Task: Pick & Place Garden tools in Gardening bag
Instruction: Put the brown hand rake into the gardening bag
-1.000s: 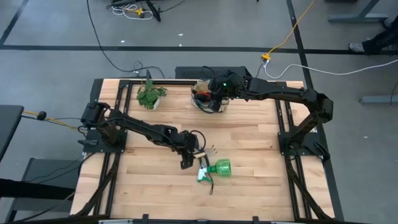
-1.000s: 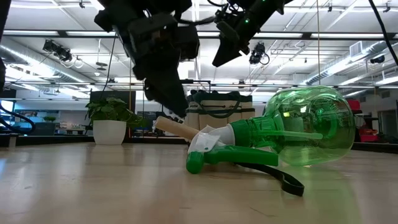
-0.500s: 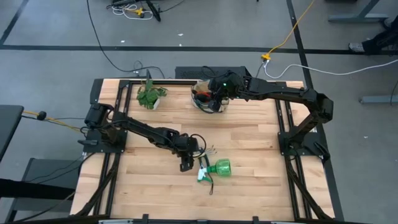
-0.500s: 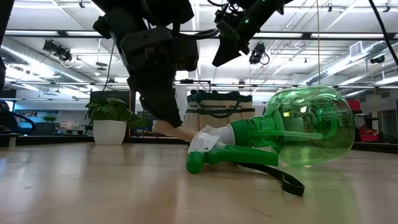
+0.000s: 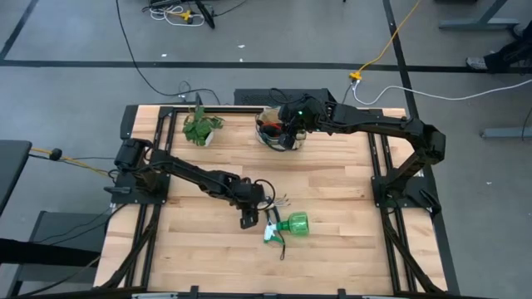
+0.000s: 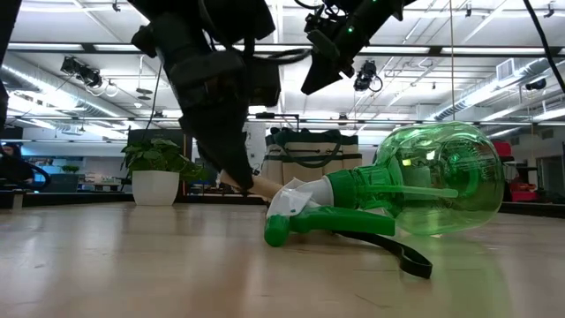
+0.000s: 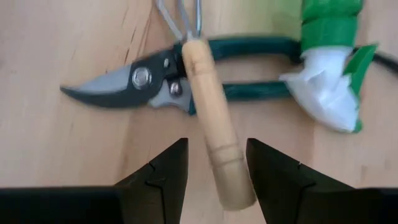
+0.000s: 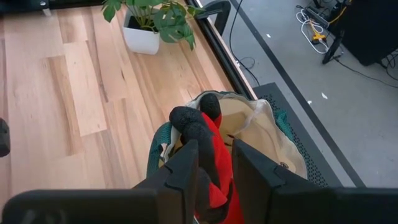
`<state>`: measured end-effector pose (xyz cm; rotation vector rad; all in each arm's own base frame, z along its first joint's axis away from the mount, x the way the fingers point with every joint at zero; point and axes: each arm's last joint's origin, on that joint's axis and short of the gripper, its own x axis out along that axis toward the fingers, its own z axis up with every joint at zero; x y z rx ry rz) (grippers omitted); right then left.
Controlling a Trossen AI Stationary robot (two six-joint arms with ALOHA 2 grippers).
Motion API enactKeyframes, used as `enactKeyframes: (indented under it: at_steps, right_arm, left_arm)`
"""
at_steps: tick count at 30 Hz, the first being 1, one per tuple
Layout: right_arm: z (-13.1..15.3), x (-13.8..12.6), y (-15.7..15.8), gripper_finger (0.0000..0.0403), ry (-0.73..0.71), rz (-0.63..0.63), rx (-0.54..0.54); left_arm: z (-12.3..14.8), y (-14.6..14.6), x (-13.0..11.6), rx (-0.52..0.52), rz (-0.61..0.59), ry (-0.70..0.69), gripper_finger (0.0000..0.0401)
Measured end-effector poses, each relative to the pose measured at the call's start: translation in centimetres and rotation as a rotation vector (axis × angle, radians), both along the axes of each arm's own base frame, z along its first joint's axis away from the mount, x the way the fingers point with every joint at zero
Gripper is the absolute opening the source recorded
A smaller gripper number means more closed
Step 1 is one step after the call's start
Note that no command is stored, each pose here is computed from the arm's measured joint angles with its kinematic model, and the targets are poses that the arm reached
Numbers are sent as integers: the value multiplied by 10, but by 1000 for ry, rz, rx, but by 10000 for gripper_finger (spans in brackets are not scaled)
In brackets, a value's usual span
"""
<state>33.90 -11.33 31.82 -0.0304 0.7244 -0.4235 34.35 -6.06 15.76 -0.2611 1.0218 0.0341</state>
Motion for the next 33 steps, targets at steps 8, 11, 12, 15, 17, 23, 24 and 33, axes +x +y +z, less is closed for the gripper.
enactKeyframes:
  at_steps: [8, 11, 12, 15, 17, 23, 24, 33]
  right_arm:
    - [0, 0, 0, 98, 0, 1, 0]
    - [0, 0, 1, 98, -1, 3, 0]
    - [0, 0, 1, 98, -1, 3, 0]
    - [0, 0, 1, 98, -1, 4, 0]
    - [0, 0, 1, 98, -1, 4, 0]
    - [0, 0, 1, 98, -1, 3, 0]
    - [0, 0, 1, 98, -1, 4, 0]
    - [0, 0, 1, 97, -1, 4, 0]
  left_arm:
    - [-14, -2, 4, 2, -6, 22, 169]
    - [-14, -2, 4, 2, -6, 18, 169]
    - [-14, -2, 4, 1, -6, 17, 169]
    - [-14, -2, 4, 1, -6, 17, 167]
    - [-14, -2, 4, 1, -6, 18, 157]
    - [-14, -2, 4, 2, -7, 19, 80]
    - [-14, -2, 4, 0, -9, 18, 68]
    - [-14, -2, 4, 1, -6, 19, 67]
